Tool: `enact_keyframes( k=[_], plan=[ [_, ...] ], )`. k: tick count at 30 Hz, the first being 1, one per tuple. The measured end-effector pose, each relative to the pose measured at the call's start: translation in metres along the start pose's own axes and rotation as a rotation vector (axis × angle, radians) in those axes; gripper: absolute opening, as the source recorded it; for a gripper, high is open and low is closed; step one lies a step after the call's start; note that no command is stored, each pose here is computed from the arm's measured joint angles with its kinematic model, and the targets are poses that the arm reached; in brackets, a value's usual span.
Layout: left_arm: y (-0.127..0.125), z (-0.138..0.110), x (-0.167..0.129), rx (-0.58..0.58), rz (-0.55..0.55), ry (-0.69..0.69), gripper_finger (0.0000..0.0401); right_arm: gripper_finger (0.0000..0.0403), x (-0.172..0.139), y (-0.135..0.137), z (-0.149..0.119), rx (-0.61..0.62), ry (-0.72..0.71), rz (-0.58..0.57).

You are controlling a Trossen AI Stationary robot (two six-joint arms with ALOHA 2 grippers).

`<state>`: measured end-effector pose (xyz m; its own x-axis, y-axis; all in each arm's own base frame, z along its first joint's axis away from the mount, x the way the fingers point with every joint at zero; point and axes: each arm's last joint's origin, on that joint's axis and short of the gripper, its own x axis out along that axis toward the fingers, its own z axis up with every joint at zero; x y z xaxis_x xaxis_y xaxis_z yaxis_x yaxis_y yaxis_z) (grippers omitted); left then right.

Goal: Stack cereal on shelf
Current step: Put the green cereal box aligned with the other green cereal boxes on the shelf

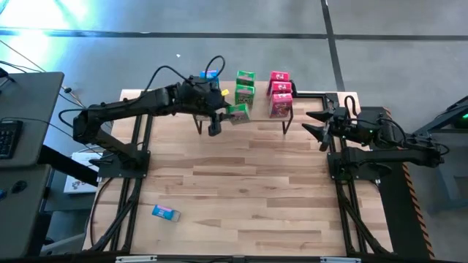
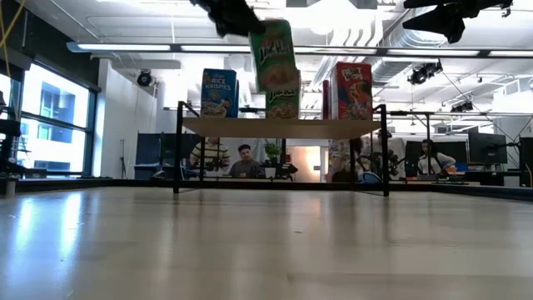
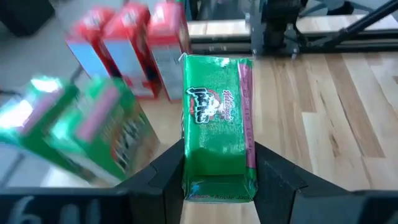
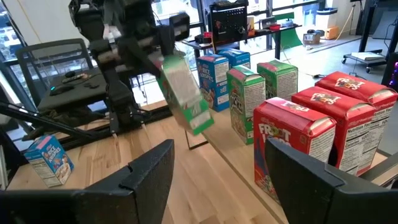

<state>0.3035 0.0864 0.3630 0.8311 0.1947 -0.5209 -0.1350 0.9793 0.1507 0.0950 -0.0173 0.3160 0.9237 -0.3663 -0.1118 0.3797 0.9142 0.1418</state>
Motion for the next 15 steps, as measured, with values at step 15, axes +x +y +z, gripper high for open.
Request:
enact_keyframes(
  k=[15],
  plan=[
    [0.015, 0.016, 0.014, 0.094, -0.035, 0.081, 0.0138, 0.0242, 0.000, 0.000, 0.000, 0.000, 0.000, 0.000]
  ],
)
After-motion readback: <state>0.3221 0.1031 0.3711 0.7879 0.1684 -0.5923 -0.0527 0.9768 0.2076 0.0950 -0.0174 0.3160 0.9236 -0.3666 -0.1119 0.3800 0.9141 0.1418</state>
